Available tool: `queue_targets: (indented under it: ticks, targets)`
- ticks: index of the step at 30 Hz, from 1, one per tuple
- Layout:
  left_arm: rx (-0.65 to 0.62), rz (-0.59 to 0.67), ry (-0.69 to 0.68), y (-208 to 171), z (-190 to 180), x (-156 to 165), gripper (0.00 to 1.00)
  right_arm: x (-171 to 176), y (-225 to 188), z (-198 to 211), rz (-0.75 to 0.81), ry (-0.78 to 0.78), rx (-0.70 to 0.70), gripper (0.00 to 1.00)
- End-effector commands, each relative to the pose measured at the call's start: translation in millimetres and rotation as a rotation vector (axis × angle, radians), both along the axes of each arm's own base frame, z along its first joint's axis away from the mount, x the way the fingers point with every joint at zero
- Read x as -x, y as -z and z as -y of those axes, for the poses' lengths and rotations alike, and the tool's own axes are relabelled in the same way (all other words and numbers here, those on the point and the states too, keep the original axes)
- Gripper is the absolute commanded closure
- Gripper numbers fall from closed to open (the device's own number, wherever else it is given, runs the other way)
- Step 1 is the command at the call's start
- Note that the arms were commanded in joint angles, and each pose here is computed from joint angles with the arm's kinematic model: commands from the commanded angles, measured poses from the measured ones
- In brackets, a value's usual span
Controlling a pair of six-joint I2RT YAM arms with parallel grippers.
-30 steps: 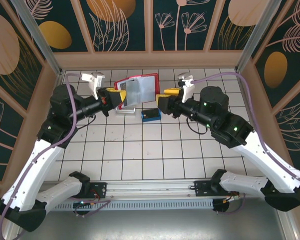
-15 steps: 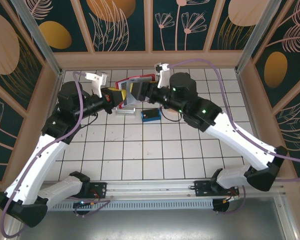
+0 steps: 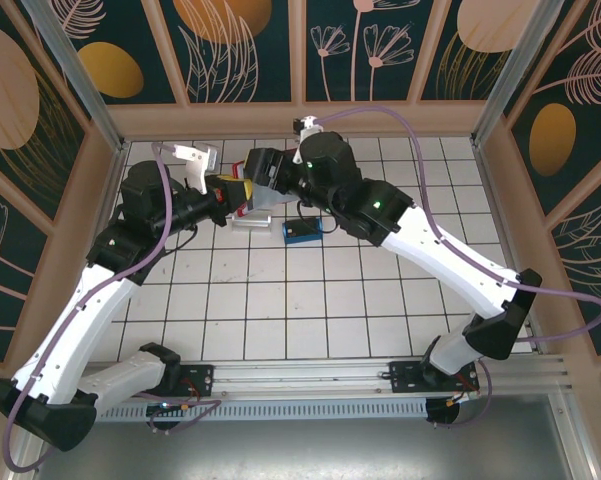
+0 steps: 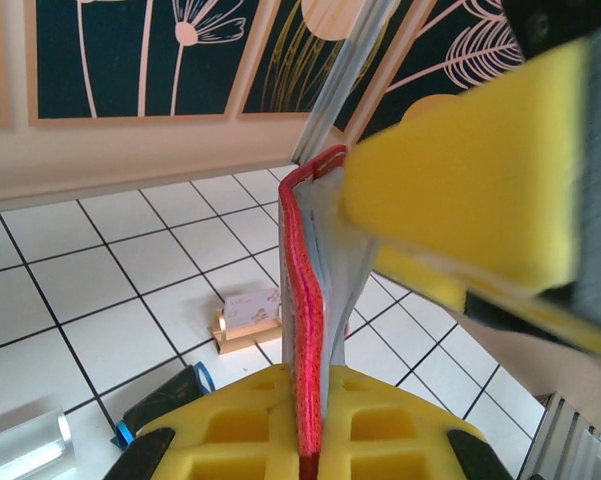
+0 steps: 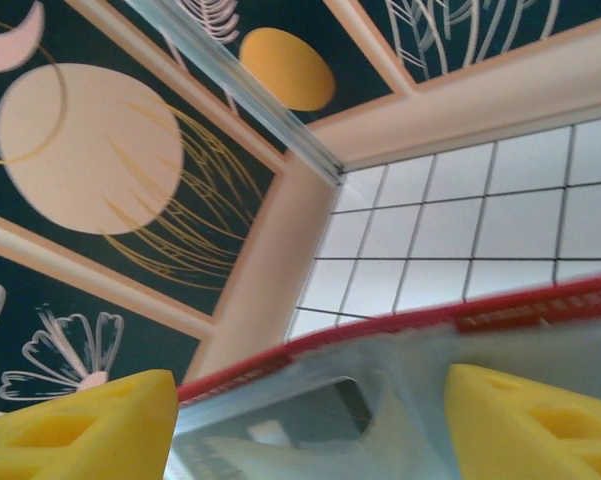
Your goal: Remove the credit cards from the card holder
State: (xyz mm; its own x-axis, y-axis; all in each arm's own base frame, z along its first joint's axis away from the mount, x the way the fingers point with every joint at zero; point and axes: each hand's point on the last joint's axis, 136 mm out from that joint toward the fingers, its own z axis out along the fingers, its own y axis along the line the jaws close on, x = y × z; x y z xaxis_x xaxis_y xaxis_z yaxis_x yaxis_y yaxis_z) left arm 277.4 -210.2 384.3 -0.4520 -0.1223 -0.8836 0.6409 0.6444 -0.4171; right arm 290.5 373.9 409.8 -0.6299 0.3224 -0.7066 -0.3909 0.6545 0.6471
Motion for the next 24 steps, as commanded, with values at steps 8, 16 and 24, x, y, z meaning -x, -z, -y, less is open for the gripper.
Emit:
queue_targets:
  ticks: [8,16,24]
  targets:
    - [0.014,0.072,-0.028,-22.9,-7.4,4.6,1.0,-2.8,24.1,42.9,0.009,0.172,0.16,0.35]
    - [0.024,0.082,-0.025,-29.1,-8.1,7.9,1.0,-3.3,27.8,120.5,0.051,0.41,0.279,0.38]
    - [0.096,0.121,0.078,-43.7,3.8,22.0,1.0,61.7,-57.2,99.4,0.346,-0.012,-0.067,0.43]
